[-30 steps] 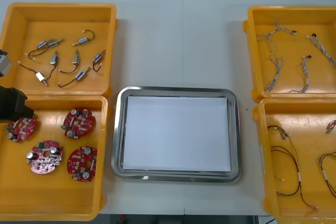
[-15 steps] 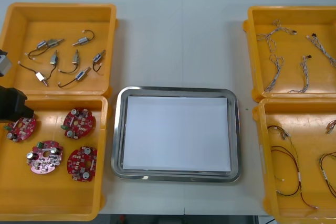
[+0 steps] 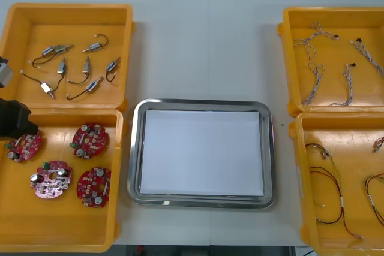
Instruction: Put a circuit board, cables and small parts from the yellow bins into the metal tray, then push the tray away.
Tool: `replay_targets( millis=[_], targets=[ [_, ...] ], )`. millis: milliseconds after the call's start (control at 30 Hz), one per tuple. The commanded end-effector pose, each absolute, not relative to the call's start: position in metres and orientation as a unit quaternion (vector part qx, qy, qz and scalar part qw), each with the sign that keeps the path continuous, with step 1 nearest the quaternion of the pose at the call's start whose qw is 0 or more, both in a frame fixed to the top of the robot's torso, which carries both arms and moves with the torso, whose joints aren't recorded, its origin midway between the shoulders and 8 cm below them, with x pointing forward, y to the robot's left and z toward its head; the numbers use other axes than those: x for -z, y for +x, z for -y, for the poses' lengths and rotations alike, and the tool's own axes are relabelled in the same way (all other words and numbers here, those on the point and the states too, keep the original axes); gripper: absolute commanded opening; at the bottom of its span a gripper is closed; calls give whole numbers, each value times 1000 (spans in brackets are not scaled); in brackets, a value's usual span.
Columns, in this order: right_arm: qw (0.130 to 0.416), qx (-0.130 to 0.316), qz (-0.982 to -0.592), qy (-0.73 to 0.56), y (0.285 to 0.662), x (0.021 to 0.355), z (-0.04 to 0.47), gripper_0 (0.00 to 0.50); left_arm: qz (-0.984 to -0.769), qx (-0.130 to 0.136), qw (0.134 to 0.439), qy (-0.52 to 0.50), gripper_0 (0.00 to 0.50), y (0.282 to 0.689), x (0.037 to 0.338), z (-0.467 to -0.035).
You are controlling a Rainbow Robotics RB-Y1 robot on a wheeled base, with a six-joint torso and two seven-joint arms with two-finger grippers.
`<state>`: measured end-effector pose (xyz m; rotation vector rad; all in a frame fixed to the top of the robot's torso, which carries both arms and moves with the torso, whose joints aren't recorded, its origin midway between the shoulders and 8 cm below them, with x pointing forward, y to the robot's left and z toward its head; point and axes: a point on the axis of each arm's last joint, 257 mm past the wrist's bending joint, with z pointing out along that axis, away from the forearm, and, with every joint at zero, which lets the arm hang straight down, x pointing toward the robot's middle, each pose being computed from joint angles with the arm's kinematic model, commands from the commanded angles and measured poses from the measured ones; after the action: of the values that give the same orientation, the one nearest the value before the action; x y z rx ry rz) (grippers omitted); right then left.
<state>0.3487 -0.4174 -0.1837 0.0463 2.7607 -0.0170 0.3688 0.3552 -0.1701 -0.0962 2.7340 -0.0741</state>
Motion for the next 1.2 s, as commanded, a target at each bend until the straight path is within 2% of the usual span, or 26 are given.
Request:
replay_targets(
  millis=[33,67,100,167,367,533,633,833,1200],
  targets=[
    [196,4,-980,35,345,177,419,500,-975,0,220,9,500,378,153,-360],
    [198,4,-980,36,345,176,420,500,-975,0,220,9,500,378,153,-360],
    [202,8,-979,33,346,172,420,500,-983,12,181,6,500,361,180,-355],
    [203,5,-979,31,346,173,419,500,-984,14,176,5,500,358,183,-355],
    [194,2,-980,34,339,183,421,500,-984,9,178,5,500,355,173,-358],
    [194,2,-980,39,333,195,426,500,-984,10,176,4,500,352,177,-358],
    [196,6,-980,44,329,205,432,500,-981,13,192,4,500,356,177,-358],
    [201,16,-978,44,321,220,439,500,-980,14,200,-1,500,357,183,-360],
    [216,21,-976,31,308,272,433,500,-977,10,215,-10,500,355,200,-373]
  ],
)
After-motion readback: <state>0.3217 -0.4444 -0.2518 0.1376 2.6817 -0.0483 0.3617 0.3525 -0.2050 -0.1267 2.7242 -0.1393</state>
